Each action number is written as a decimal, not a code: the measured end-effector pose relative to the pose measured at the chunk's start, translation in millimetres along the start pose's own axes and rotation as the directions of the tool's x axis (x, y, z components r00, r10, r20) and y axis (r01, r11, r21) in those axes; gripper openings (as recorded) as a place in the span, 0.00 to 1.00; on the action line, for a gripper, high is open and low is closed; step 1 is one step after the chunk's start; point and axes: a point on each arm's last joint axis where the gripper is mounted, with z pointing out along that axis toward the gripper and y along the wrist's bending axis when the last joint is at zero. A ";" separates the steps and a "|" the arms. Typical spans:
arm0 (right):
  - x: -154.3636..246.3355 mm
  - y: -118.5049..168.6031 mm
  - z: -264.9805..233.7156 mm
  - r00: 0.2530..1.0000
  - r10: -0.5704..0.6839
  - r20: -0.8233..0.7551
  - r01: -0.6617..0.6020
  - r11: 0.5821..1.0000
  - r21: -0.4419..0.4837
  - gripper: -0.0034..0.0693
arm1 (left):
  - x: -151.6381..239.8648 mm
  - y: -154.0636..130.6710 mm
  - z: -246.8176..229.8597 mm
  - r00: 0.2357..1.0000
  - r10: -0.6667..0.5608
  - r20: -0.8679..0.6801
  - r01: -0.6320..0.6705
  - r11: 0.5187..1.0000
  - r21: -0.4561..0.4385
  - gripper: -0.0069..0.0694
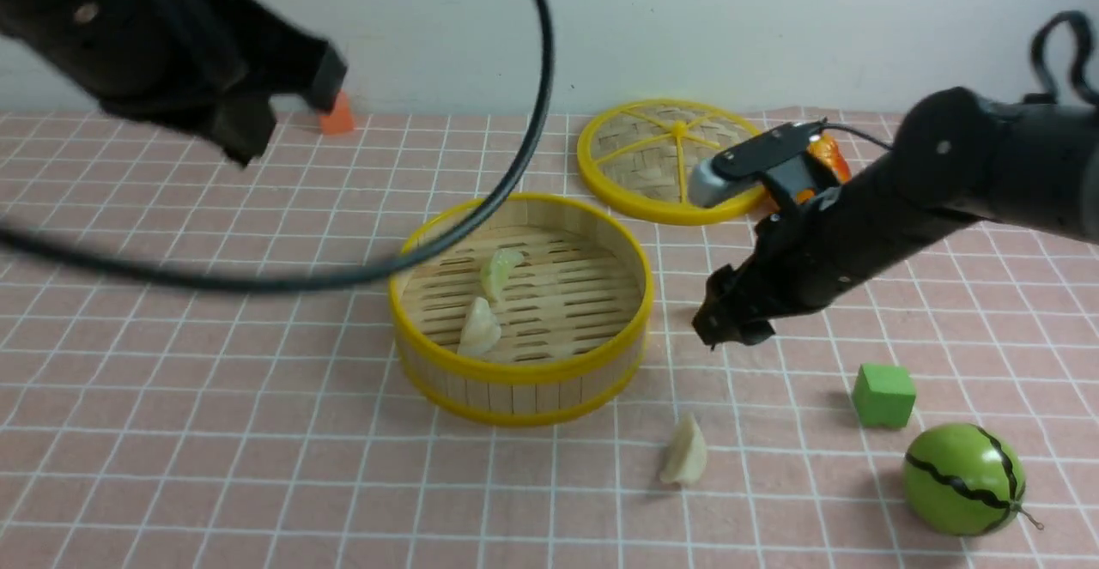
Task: Put the dumplings into the steamer on the table with the pink tablecloth.
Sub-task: 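Reach for and grasp a dumpling lying on the table beside the steamer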
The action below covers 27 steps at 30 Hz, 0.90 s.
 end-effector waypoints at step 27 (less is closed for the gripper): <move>-34.6 -41.4 64.4 0.972 -0.066 -0.227 0.090 0.991 0.097 0.03 | 201.5 27.4 13.8 0.980 0.053 0.190 -0.049 0.998 -0.025 0.07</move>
